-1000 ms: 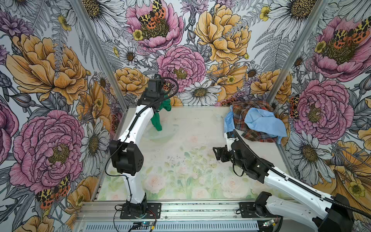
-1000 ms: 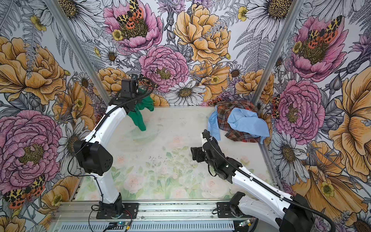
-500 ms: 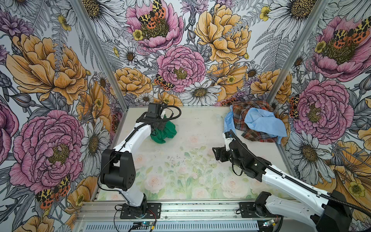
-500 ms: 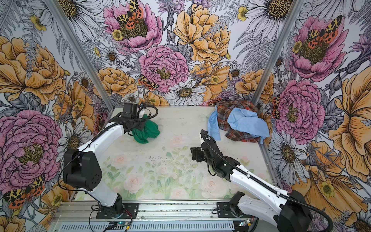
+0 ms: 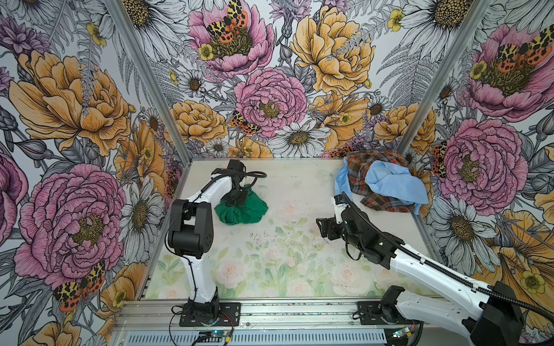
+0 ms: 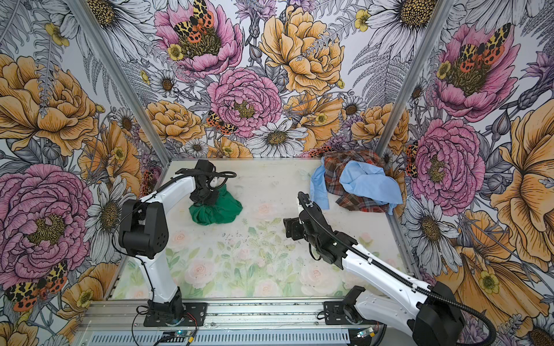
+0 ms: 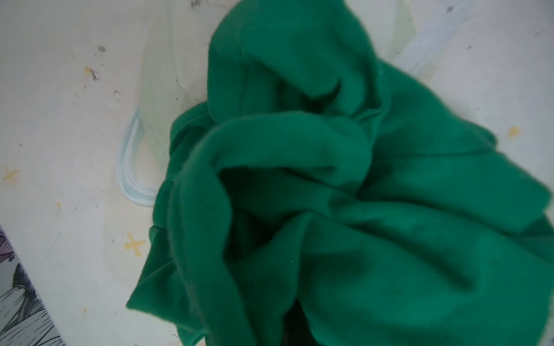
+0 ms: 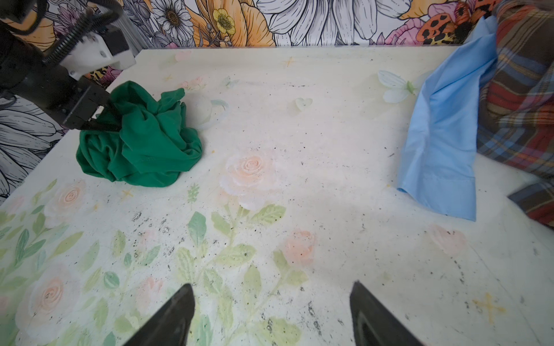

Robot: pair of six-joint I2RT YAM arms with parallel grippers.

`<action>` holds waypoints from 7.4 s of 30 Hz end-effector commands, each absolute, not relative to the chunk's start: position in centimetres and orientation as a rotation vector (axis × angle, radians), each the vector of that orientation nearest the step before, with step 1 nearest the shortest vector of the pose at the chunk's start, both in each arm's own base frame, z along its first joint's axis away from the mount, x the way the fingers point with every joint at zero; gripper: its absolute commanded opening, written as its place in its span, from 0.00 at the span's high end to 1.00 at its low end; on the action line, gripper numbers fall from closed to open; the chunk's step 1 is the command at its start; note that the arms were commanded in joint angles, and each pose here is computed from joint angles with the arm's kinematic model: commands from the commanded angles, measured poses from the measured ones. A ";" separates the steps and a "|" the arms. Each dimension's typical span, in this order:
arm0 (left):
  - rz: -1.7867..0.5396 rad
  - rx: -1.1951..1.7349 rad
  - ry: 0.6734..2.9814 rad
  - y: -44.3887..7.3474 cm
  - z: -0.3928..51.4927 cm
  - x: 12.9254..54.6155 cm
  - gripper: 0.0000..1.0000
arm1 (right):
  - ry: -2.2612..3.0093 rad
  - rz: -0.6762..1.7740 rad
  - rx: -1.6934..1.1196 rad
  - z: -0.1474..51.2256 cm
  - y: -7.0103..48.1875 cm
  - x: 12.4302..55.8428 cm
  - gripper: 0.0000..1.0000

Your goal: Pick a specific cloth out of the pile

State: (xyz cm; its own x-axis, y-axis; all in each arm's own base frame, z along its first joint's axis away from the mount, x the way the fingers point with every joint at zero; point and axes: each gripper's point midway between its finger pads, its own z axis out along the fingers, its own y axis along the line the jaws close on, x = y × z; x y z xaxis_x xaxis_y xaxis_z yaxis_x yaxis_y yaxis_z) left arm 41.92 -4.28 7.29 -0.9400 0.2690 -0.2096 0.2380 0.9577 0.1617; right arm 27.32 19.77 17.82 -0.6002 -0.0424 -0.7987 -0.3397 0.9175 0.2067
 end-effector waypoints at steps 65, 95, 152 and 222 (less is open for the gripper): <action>-0.034 -0.712 2.762 -6.2 1.6 42.2 0.22 | 2.168 0.425 -0.312 17.5 18.9 26.3 0.18; 1.519 -0.071 1.899 6.6 30.5 51.7 1.00 | 2.167 0.466 -0.283 18.2 19.1 26.6 0.19; -0.177 -0.234 2.303 -5.3 21.9 50.0 1.00 | 2.202 0.434 -0.267 18.0 18.6 27.8 0.19; 0.195 -0.372 2.554 3.5 8.7 56.5 0.60 | 2.189 0.413 -0.256 19.8 19.6 29.8 0.19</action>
